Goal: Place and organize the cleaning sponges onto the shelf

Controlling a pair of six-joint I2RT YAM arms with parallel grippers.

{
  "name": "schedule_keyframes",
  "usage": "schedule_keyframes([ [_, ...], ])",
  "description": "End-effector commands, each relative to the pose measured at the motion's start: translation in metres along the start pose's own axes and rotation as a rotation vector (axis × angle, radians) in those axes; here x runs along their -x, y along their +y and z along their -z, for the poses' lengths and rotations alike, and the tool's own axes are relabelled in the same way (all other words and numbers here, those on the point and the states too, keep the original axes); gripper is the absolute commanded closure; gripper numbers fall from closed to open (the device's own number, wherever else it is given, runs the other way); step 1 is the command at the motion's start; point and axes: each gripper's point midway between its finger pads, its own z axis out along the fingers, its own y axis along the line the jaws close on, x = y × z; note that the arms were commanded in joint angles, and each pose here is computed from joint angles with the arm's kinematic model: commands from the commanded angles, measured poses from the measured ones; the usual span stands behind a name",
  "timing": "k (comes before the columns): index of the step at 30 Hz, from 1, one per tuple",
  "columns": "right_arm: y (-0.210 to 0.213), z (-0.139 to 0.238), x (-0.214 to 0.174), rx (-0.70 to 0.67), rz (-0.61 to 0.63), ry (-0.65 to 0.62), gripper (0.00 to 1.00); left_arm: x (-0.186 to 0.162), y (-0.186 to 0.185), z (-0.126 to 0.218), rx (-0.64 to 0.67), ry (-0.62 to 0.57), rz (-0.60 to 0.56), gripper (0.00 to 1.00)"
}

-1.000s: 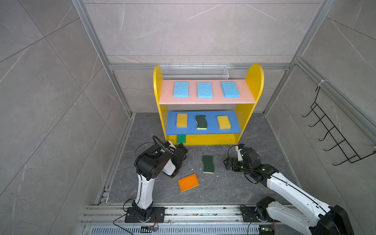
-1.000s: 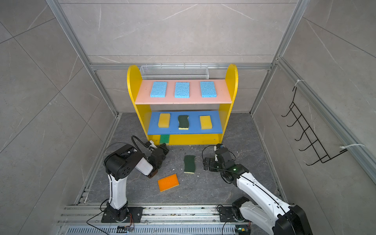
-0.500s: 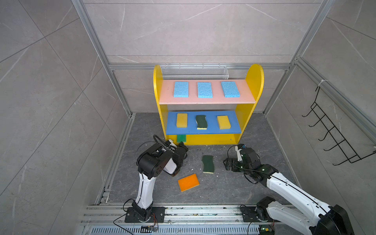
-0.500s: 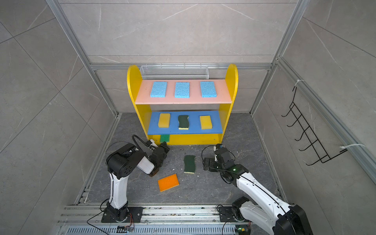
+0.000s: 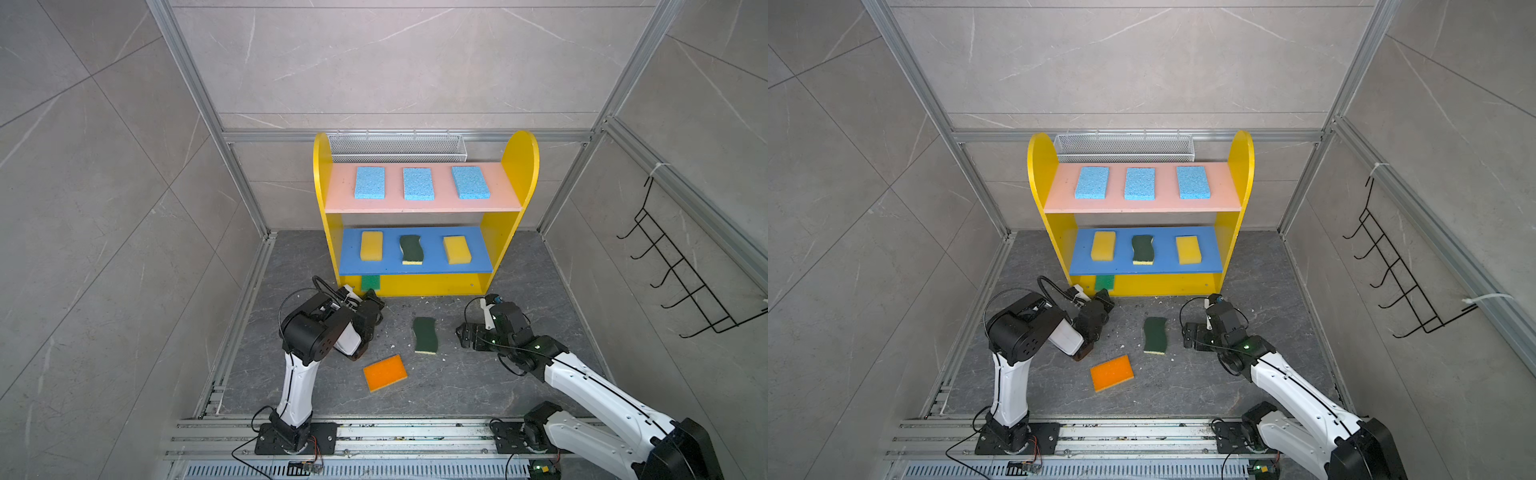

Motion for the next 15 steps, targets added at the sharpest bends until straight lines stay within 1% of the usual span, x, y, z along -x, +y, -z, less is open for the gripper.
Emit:
schedule_keyframes([
  [1, -0.0035, -0.0037, -0.0051, -0.015, 0.001, 0.007, 0.0, -0.0127, 0.0484, 0.0015, 0.142, 0.028, -0.064, 0.84],
  [7, -0.0031, -0.0038, -0.005, -0.014, 0.001, 0.008, 0.0, -0.0102, 0.0508, 0.0034, 0.154, 0.024, -0.069, 0.84],
  [15, -0.0028, -0.0049, -0.0057, -0.012, 0.002, 0.011, 0.0, -0.015, 0.0556, 0.0, 0.158, 0.026, -0.055, 0.85],
])
